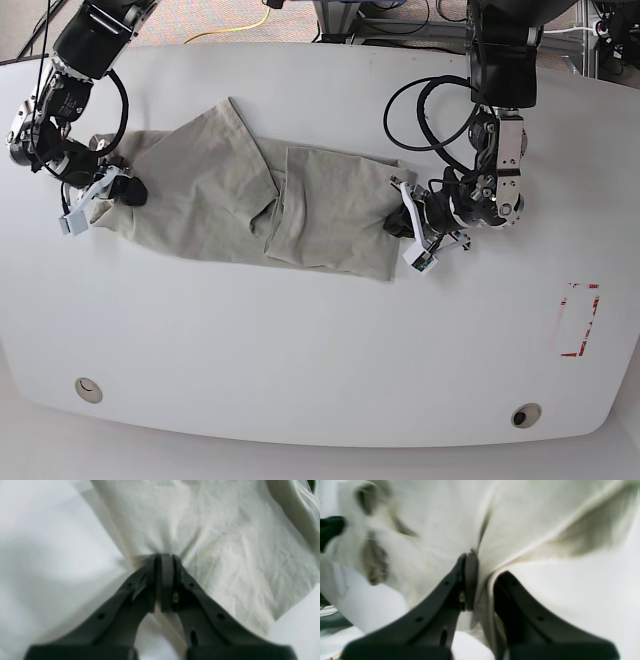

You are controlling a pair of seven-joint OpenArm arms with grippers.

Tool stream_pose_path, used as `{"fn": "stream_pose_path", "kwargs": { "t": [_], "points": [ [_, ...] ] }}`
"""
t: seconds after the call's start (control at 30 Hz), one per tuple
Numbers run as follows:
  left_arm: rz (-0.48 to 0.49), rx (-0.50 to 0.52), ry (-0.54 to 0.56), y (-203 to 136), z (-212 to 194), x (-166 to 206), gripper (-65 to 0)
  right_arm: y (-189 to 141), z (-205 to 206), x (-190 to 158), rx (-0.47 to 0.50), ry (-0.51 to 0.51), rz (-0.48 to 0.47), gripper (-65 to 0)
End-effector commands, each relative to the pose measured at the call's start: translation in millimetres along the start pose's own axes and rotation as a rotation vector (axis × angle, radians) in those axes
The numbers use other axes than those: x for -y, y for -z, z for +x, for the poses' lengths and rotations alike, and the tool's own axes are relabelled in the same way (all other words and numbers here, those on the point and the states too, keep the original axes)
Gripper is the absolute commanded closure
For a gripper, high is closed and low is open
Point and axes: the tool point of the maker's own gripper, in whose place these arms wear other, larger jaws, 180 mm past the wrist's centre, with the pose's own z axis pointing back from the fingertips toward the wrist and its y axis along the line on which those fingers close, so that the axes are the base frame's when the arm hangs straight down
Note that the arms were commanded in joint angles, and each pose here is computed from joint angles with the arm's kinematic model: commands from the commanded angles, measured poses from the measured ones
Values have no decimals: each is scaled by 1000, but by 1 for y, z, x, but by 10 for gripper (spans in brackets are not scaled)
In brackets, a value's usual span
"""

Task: Layout the t-shirt on the table in an organized manner, then fold the t-shirt properly
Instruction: 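Hold the fold with the left gripper and lift the end with the right, then fold the lifted end with the right gripper over toward the left gripper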

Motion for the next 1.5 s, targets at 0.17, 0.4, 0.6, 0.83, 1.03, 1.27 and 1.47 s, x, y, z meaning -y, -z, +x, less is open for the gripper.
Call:
{"fn": "stream_pose_path", "kwargs": {
  "t": [0.17, 0.4, 0.6, 0.83, 1.03, 1.27, 1.47],
  "points": [
    [38, -93, 27, -2, -16, -9, -17, -11, 27, -57, 137, -77, 168, 0],
    [38, -94, 28, -2, -16, -9, -17, 2, 16, -88, 156, -34, 261, 0],
    [38, -95, 29, -2, -17, -9, -17, 9, 20, -120, 198, -52, 334, 0],
    [38, -99, 30, -2, -17, -9, -17, 26, 33, -168, 212, -97, 443, 0],
    [38, -99, 30, -2, -17, -9, -17, 40, 38, -189, 179, -159, 466, 0],
    [38, -98, 31, -2, -16, -9, -17, 57, 40, -220, 134, -243, 507, 0],
    [39, -97, 32, -2, -16, -9, -17, 65, 41, -243, 107, -306, 543, 0]
  ]
}}
